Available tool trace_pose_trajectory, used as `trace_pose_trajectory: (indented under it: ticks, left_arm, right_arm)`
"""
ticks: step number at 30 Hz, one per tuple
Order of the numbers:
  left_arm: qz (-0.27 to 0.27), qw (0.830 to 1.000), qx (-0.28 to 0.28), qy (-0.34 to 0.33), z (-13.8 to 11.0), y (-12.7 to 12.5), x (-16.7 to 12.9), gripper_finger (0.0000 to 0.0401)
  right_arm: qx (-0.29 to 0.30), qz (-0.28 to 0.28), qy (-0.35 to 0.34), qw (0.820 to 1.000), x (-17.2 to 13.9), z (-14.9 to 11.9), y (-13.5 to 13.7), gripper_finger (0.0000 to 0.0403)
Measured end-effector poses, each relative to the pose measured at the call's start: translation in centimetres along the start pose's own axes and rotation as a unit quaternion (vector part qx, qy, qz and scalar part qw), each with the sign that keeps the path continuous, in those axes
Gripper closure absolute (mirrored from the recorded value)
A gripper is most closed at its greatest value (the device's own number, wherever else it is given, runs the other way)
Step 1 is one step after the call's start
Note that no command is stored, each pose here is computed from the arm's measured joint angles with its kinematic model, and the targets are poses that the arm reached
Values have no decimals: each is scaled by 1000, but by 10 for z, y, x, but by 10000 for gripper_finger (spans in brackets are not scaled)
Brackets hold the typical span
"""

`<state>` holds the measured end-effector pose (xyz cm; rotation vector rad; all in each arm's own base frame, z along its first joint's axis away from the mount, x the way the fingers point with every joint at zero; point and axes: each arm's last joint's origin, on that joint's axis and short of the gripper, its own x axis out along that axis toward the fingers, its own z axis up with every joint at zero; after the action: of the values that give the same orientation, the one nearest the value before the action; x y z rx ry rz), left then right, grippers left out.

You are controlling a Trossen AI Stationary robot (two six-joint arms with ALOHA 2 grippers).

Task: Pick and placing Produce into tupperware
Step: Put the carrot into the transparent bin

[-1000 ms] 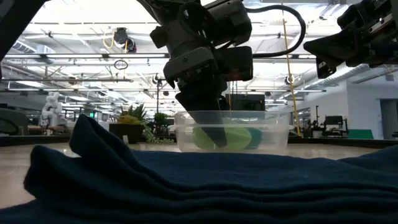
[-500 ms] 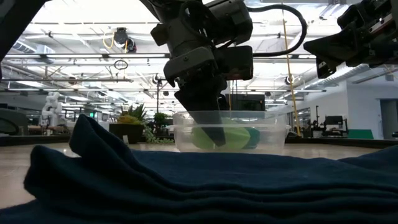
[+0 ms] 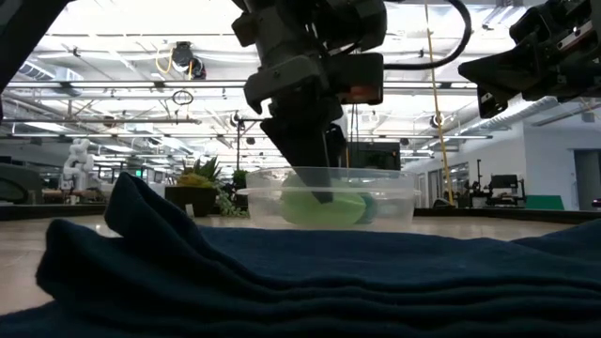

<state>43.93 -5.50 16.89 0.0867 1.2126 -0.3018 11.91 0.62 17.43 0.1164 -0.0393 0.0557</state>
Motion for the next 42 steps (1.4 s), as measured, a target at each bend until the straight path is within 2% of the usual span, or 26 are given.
trace_pose_trajectory:
  ticks: [9,15,19,23,30,31,37,42]
  left_arm:
    - [9,1000,0,28,3,-4,-13,77]
    - [44,998,26,42,17,-14,-41,77]
    - [50,998,38,20,29,-19,-55,90]
    - [39,997,64,8,33,-25,-61,162]
    - [12,999,39,1,34,-27,-61,368]
    - [12,999,38,1,34,-28,-61,384]
    - [24,998,58,1,35,-37,-60,386]
    - [45,997,63,-12,35,-39,-77,397]
  right_arm:
    - [0,0,0,1000,0,0,0,403]
    - [0,0,0,1000,0,0,0,403]
    - [0,0,1,1000,0,0,0,403]
    - [0,0,1,1000,0,0,0,403]
    - [0,-1,8,1000,0,-2,0,403]
    - [0,-1,8,1000,0,-2,0,403]
    - [0,-1,9,1000,0,-2,0,403]
    - [1,-1,11,1000,0,-2,0,403]
